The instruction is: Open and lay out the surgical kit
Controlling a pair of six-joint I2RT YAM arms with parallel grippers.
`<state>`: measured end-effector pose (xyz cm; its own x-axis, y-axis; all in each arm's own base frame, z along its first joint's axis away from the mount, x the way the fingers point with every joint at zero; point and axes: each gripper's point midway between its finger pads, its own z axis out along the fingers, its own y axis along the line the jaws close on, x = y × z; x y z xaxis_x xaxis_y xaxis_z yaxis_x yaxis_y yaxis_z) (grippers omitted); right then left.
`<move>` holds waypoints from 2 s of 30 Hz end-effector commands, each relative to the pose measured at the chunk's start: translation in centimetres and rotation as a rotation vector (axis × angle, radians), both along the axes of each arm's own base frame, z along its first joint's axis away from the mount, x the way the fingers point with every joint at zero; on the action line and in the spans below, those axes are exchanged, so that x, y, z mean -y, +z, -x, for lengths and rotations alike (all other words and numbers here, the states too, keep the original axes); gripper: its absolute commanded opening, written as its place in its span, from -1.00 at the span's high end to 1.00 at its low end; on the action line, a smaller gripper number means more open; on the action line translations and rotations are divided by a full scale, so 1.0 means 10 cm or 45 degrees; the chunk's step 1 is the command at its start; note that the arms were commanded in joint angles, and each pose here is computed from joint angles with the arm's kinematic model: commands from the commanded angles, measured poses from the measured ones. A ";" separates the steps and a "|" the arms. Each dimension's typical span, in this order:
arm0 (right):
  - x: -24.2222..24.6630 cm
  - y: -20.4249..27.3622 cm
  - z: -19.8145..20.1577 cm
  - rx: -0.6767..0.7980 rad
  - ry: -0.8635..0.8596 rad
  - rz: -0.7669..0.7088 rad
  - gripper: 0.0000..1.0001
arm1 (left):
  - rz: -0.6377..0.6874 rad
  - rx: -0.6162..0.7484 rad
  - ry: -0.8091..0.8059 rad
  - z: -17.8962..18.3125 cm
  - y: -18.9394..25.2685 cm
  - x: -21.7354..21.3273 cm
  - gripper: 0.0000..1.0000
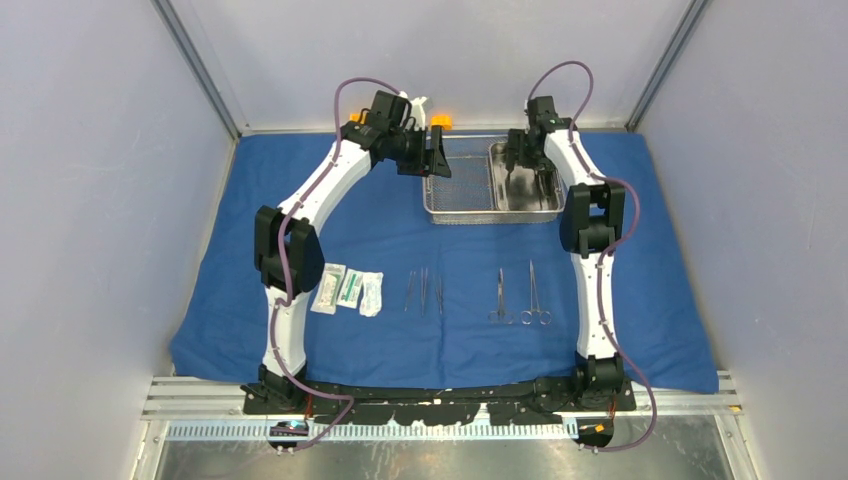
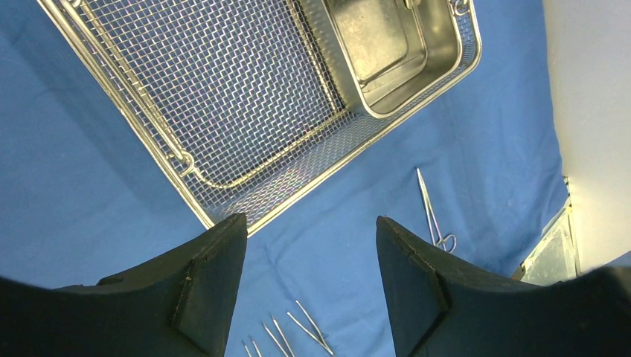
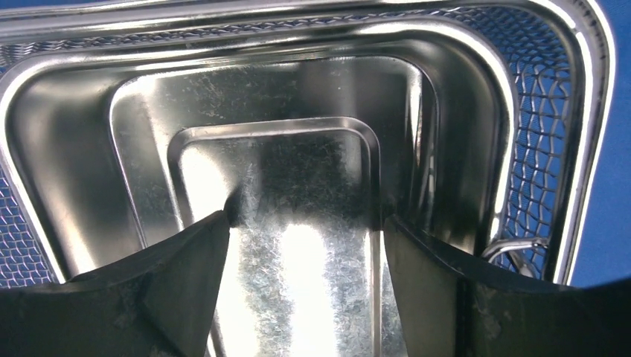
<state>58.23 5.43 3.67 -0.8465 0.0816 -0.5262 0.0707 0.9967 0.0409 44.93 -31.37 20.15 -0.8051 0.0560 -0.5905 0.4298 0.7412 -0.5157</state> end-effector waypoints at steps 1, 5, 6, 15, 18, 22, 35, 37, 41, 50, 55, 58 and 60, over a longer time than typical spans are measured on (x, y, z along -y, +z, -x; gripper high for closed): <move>0.14 -0.20 0.18 -0.109 -0.013 -0.056 -0.56 | 0.046 0.039 -0.016 -0.03 0.11 0.02 -0.31; 0.04 0.06 0.11 -0.022 0.063 -0.101 -0.45 | 0.043 0.050 -0.020 -0.03 0.12 0.02 -0.31; 0.03 0.14 0.09 0.003 0.079 -0.100 -0.44 | 0.041 0.047 -0.021 -0.03 0.11 0.01 -0.31; 0.24 0.55 0.08 0.082 0.141 0.244 -0.38 | 0.052 0.047 -0.029 -0.03 0.12 0.03 -0.31; 0.30 0.53 0.10 0.057 0.137 0.304 -0.30 | 0.057 0.045 -0.033 -0.03 0.11 0.04 -0.31; 0.33 0.48 0.09 0.038 0.141 0.333 -0.11 | 0.061 0.039 -0.034 -0.03 0.09 0.04 -0.31; 0.38 0.41 0.05 0.009 0.182 0.461 0.29 | 0.067 0.027 -0.038 -0.01 0.07 0.05 -0.32; 0.39 0.38 0.06 -0.005 0.188 0.476 0.31 | 0.069 0.025 -0.039 -0.02 0.06 0.05 -0.32; 0.43 0.26 0.07 -0.038 0.194 0.505 0.32 | 0.073 0.021 -0.039 -0.02 0.06 0.05 -0.32; 0.49 0.02 0.08 -0.103 0.208 0.548 0.35 | 0.082 0.009 -0.040 -0.01 0.05 0.07 -0.32; 0.51 -0.10 0.11 -0.140 0.213 0.563 0.40 | 0.082 0.007 -0.039 -0.01 0.05 0.07 -0.32; 0.53 -0.14 0.12 -0.153 0.216 0.581 0.46 | 0.085 0.004 -0.038 -0.01 0.04 0.07 -0.32; 0.57 -0.17 0.12 -0.167 0.215 0.610 0.48 | 0.087 -0.003 -0.040 0.00 0.04 0.07 -0.32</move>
<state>57.58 0.98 4.01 -0.8628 -0.2702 -0.4272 -0.1039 0.9219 -0.3732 44.54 -31.86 19.83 -0.8137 0.0585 -0.5783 0.4385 0.7150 -0.5446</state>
